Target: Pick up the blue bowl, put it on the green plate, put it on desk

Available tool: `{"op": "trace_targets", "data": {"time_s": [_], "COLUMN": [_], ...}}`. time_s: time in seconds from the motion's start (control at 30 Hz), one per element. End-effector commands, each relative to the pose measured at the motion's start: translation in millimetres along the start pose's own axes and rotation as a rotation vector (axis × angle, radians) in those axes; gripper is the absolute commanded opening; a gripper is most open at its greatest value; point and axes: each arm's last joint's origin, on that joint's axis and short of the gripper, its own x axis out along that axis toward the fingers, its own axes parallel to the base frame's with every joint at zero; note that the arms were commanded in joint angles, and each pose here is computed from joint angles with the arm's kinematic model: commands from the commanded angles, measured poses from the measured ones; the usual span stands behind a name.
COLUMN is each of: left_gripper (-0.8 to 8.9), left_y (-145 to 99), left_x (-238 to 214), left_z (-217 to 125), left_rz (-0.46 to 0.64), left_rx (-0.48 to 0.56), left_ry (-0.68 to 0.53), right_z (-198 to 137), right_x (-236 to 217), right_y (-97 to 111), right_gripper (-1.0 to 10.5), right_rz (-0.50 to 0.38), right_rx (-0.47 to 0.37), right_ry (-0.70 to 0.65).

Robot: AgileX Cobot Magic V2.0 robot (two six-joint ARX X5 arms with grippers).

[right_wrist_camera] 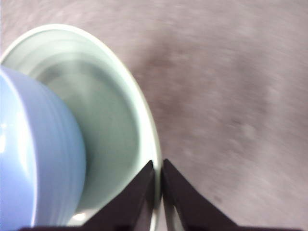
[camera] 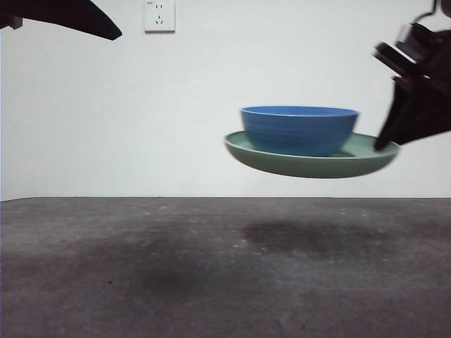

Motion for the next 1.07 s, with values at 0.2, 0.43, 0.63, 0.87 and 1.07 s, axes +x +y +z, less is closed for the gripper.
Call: {"op": "trace_targets", "data": {"time_s": [0.2, 0.43, 0.63, 0.87, 1.07], "left_gripper": [2.23, 2.23, 2.23, 2.23, 2.23], "left_y": [-2, -2, -2, -2, -2], "left_x": [0, 0, 0, 0, 0], "left_z": [2, 2, 2, 2, 0], "left_rz": [-0.011, -0.010, -0.010, -0.010, -0.010], "left_rx": [0.022, 0.020, 0.020, 0.016, 0.009], "left_ry": [-0.005, -0.003, -0.003, 0.002, 0.014], "right_z": [13, 7, -5, -17, -21], "right_x": [23, 66, 105, 138, 144], "right_y": [44, 60, 60, 48, 44], "right_gripper": [0.1, 0.1, 0.1, 0.1, 0.1], "right_rz": [0.044, 0.069, 0.082, 0.051, 0.026], "right_rx": [-0.060, -0.068, -0.045, -0.018, -0.014], "right_ry": [0.005, 0.066, 0.118, 0.170, 0.183]}}
